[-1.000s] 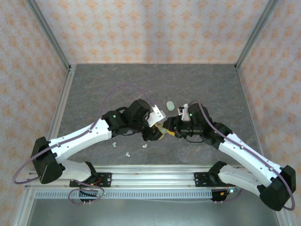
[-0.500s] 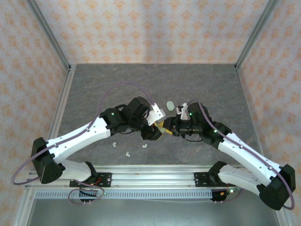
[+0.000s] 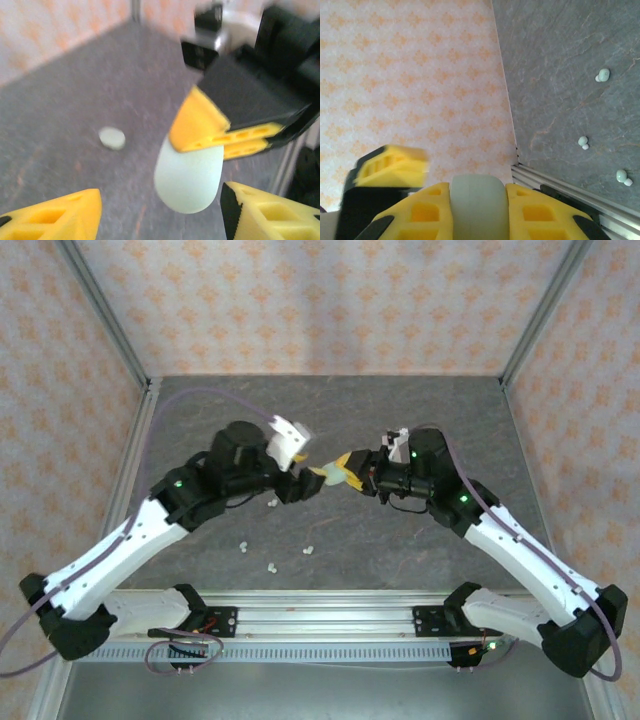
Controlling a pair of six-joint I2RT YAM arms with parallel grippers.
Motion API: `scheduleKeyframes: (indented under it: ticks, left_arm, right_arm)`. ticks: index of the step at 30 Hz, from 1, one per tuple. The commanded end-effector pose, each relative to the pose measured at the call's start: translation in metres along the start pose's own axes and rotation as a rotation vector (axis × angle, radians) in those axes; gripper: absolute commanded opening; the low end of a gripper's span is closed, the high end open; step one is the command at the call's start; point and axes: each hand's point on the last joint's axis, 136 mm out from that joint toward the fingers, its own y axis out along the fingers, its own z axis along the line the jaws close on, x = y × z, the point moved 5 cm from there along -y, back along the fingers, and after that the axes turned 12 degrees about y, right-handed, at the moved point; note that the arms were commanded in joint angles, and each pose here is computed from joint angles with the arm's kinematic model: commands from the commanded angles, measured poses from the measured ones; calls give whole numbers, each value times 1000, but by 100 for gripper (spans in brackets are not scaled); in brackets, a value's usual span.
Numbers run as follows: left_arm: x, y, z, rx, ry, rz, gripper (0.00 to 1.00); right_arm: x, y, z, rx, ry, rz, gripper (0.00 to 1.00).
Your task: Insert the wireless bluetooth earbuds into the charging case
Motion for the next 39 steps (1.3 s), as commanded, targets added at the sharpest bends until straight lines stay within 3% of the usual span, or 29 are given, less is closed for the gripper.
scheduleKeyframes:
  ticks: [1, 6, 11, 22, 39]
  left_arm:
    - [10, -7, 16, 1, -62, -143, 65]
    - [5, -4, 21, -98, -122, -333, 67]
    - [1, -4, 17, -119, -51, -503, 69]
    - [8, 9, 6, -303, -70, -491, 67]
    - [15, 26, 4, -404, -73, -418, 59]
  right_arm:
    - [-1, 4, 15, 34, 71, 37, 14]
    - [-2, 7, 31, 83, 89, 68, 13]
    - [-4, 4, 43, 135, 105, 85, 12]
    - [-3, -1, 54, 186, 124, 104, 10]
    - [-6, -6, 58, 220, 117, 132, 9]
